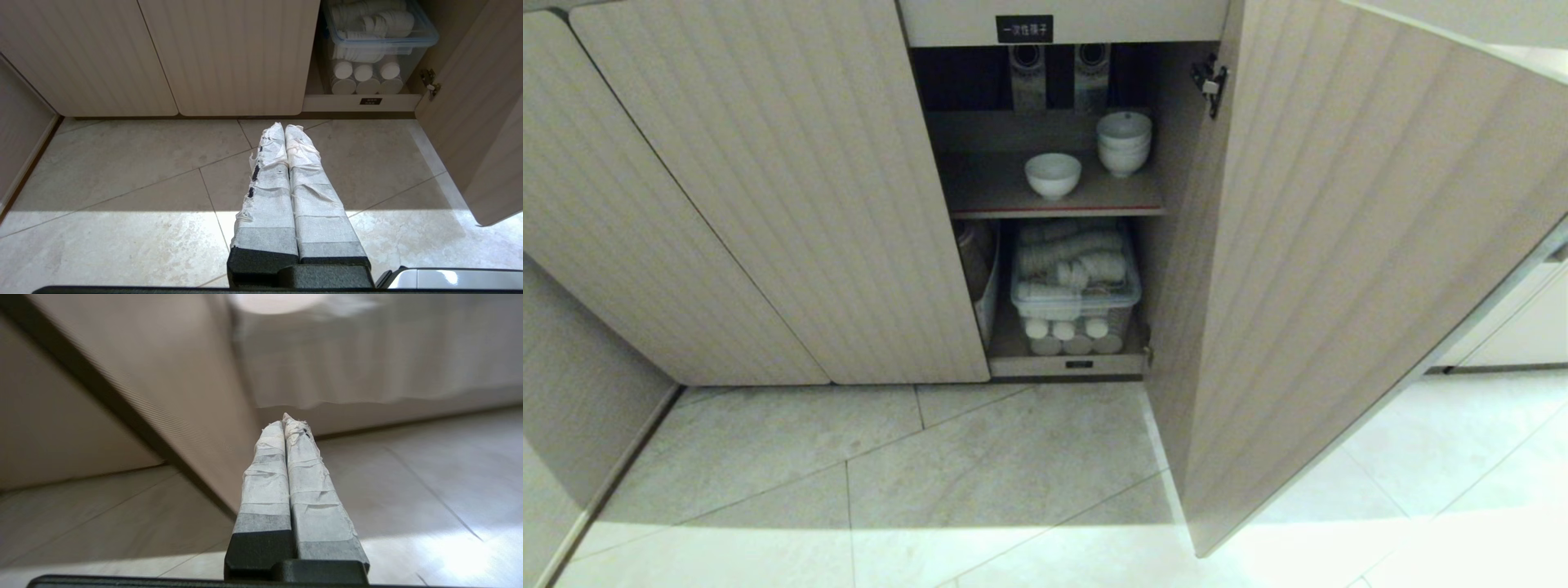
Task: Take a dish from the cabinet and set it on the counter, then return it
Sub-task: Close the cabinet door
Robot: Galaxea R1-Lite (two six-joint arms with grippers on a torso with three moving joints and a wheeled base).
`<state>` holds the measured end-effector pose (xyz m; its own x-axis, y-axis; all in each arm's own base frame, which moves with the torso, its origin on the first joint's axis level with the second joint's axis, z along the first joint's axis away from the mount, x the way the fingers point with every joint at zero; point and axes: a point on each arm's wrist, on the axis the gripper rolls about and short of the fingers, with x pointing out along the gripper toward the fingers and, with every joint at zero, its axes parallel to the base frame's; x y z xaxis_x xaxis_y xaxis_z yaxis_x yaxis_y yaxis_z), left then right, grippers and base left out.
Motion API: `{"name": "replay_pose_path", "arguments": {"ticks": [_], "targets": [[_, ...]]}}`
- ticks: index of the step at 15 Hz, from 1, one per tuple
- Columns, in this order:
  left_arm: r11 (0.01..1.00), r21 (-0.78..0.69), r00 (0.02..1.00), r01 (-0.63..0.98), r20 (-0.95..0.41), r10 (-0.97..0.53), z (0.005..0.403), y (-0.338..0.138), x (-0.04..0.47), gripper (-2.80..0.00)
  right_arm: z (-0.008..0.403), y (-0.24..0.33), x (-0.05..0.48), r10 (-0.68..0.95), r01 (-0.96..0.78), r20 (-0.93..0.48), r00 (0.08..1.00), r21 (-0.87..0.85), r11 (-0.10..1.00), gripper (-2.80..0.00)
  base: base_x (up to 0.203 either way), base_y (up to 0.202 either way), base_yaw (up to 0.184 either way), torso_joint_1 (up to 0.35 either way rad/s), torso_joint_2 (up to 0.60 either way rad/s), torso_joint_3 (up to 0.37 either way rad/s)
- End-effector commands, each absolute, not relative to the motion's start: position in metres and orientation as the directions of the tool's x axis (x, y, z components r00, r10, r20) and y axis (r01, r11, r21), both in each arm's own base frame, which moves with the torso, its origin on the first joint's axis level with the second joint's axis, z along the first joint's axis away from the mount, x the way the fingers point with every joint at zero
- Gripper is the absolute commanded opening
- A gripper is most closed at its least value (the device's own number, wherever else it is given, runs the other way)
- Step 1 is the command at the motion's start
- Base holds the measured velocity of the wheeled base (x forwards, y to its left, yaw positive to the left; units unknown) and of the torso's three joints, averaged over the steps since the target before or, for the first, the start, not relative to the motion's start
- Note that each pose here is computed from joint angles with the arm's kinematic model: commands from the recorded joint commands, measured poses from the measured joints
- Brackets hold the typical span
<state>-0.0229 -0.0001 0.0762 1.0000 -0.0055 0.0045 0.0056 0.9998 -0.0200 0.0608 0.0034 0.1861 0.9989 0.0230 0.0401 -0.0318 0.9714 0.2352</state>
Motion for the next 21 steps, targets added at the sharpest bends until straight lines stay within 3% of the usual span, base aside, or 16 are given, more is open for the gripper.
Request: {"name": "replay_pose_path", "arguments": {"ticks": [1, 16, 21], "targets": [[1.0, -0.021, 1.0, 0.006, 0.005, -0.006, 0.076, 0.0, -0.023, -2.8, 0.196, 0.009, 0.089, 0.162, -0.154, -0.018, 0.987, 0.232, 0.96, -2.8, 0.0, 0.0, 0.0, 0.0, 0.0, 0.0], [1.0, -0.02, 1.0, 0.006, 0.005, -0.006, 0.076, 0.0, -0.023, -2.8, 0.22, -0.005, 0.149, 0.425, -0.424, 0.046, 0.904, 0.218, 0.879, -2.8, 0.0, 0.0, 0.0, 0.0, 0.0, 0.0], [1.0, -0.021, 1.0, 0.005, 0.005, -0.005, 0.076, 0.0, -0.023, -2.8, 0.231, -0.014, 0.157, 0.595, -0.589, 0.067, 0.801, 0.27, 0.762, -2.8, 0.0, 0.0, 0.0, 0.0, 0.0, 0.0]]}}
